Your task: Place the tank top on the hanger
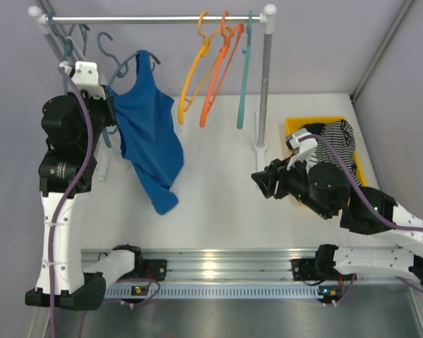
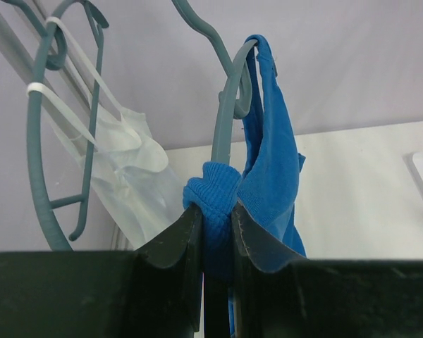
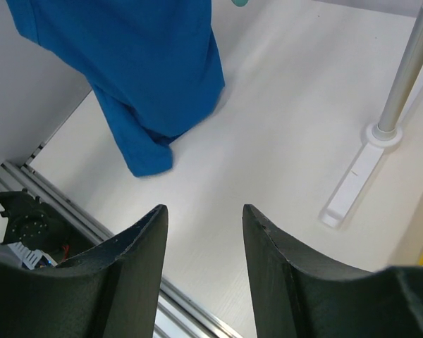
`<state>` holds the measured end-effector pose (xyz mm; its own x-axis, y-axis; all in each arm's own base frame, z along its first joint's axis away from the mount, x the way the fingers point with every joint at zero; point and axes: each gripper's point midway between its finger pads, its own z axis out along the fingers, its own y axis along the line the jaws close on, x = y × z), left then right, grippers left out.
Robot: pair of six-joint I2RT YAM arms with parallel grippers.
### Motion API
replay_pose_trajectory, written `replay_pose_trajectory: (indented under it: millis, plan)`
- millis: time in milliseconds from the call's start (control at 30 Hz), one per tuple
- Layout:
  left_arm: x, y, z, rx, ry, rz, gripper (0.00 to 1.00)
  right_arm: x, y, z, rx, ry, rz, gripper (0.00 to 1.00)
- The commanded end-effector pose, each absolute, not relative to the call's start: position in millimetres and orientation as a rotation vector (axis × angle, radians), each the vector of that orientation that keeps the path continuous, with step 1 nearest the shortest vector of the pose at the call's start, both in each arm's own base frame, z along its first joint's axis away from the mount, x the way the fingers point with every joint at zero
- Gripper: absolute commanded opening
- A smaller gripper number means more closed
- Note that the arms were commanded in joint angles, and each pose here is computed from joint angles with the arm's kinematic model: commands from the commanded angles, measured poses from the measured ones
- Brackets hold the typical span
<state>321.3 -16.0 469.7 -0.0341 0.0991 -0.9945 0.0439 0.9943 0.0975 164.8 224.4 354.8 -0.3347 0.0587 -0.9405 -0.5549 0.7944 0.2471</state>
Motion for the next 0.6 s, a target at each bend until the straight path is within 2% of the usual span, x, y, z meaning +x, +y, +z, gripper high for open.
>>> replay_pose_trajectory:
  millis: [0, 567]
  plan:
    - [311, -12, 541, 0.086, 1.381, 0.043, 0.0, 168, 226, 368, -0.373, 1.77, 0.673, 0.47]
    - [336, 10, 575, 0.073, 1.354, 0.207, 0.0, 176, 252, 368, -0.482, 1.738, 0.632, 0.48]
